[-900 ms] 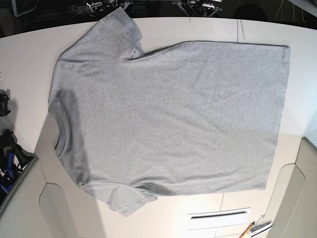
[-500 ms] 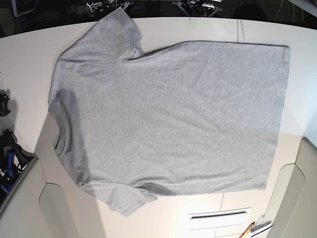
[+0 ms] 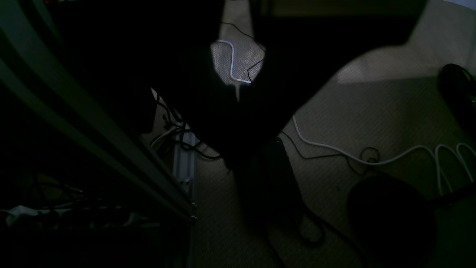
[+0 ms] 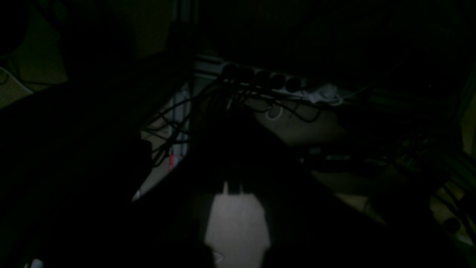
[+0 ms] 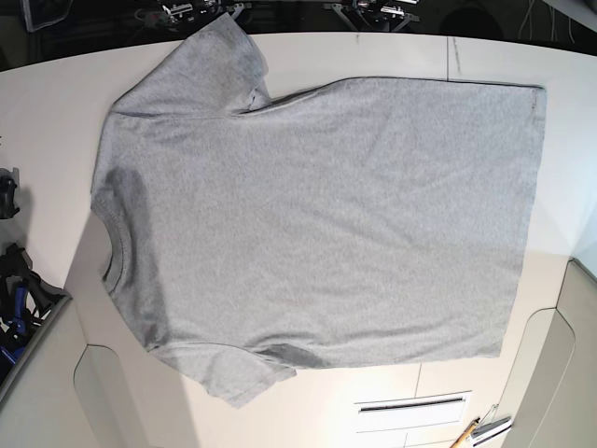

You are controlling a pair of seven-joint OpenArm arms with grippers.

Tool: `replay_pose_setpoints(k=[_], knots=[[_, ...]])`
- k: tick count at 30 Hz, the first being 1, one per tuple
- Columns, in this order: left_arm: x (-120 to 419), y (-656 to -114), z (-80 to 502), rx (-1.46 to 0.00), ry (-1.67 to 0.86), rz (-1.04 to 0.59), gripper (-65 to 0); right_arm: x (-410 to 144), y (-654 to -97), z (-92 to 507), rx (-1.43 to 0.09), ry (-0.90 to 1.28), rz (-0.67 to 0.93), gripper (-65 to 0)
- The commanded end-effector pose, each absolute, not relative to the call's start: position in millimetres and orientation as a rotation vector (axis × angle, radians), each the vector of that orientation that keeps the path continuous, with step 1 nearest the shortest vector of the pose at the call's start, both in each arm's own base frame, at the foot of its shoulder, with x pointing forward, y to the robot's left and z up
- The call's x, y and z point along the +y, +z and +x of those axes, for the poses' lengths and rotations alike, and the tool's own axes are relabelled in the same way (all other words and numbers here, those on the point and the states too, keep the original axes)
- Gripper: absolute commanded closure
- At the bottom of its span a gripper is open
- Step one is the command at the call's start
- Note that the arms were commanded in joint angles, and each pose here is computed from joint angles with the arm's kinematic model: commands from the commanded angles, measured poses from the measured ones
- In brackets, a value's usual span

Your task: Fold the T-shirt properly

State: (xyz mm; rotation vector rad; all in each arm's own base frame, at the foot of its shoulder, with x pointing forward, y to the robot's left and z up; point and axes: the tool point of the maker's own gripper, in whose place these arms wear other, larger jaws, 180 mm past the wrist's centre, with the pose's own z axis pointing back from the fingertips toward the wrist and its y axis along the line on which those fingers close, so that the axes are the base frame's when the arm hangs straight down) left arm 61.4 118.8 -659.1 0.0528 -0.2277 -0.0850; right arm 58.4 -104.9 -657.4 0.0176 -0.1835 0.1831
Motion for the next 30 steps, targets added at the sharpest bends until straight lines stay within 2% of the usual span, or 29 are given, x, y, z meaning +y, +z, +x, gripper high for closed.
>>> replay_pose_setpoints(k=[1,16,20,30], knots=[[115,-658,68,-0.248,-0.086,0.049,0.0,-106,-656,67,-0.210,0.181,0.012,0.0],[116,-658,68,-0.247,-0.086,0.050,0.0,-106,-656,66,-0.210,0.181,0.012,0.0],[116,-659,62,-0.238,-0.083,0.050,0.0,-109,-654,64,-0.259,0.175,-0.016,0.0],[124,-650,5,-0.239,-0.038,0.043,0.0,-122,-646,-11,-0.212,0.175,-0.036,0.0]])
